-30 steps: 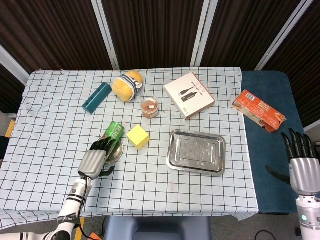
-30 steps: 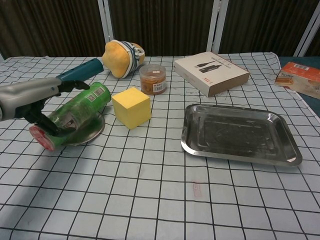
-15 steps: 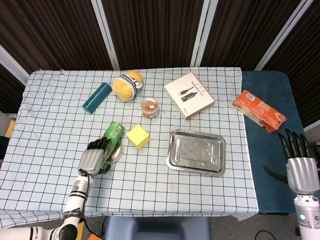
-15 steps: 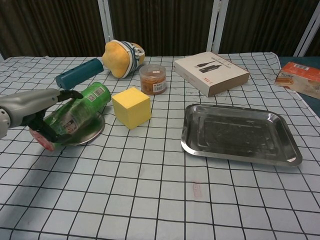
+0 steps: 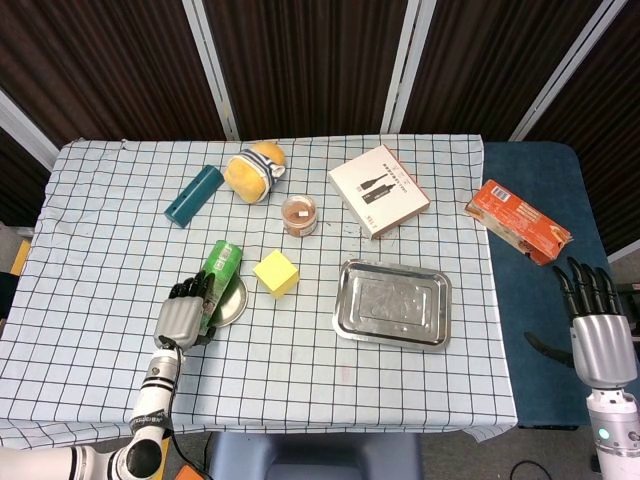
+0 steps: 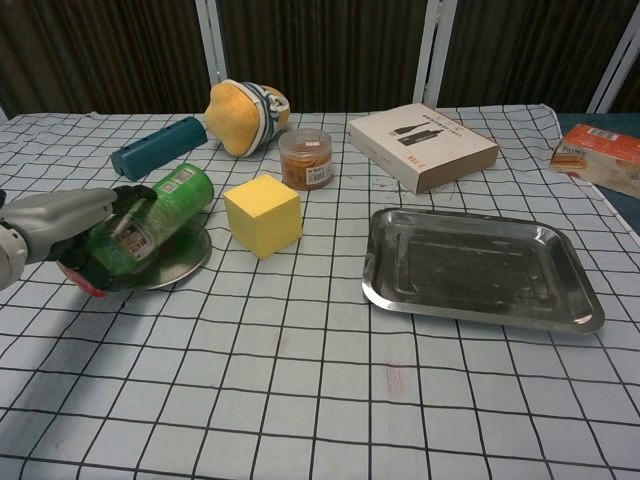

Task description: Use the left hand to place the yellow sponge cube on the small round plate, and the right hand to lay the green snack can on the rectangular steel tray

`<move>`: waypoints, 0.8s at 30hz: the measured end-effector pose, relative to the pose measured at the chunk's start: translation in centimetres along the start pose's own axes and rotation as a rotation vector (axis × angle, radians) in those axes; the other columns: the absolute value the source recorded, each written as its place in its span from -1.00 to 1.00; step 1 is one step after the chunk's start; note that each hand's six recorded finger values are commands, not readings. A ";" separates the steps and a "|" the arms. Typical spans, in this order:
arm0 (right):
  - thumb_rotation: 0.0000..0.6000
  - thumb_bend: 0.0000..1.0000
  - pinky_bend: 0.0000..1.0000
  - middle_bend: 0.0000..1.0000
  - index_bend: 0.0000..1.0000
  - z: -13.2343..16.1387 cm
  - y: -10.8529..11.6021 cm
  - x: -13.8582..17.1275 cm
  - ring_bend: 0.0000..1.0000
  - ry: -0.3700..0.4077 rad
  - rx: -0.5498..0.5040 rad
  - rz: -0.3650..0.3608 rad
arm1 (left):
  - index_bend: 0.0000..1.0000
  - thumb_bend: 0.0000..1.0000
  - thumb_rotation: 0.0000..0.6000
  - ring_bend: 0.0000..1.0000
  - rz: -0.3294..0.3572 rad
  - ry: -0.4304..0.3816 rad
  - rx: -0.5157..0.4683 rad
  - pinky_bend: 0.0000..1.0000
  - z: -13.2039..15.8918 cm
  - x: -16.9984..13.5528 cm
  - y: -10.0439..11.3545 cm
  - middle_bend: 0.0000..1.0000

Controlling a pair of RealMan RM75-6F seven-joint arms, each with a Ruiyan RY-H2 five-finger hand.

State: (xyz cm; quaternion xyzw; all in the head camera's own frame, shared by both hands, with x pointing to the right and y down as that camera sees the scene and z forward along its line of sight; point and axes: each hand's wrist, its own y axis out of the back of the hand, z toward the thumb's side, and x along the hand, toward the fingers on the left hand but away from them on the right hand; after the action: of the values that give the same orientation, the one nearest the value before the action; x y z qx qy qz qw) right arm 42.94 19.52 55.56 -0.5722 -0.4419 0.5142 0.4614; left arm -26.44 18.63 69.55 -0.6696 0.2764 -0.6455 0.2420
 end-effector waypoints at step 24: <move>1.00 -0.91 -1.00 -1.00 -0.98 0.1 -0.1 -0.1 -1.00 0.018 -0.011 0.000 | -1.00 -0.26 1.00 -0.55 0.151 0.088 0.097 -0.10 -1.6 1.9 -0.5 -0.74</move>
State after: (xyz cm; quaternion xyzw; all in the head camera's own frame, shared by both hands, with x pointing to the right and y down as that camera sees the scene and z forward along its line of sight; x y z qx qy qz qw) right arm 42.85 19.46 55.70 -0.5795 -0.4403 0.5066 0.4623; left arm -27.96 17.78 71.35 -0.6053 0.3049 -0.6668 0.3098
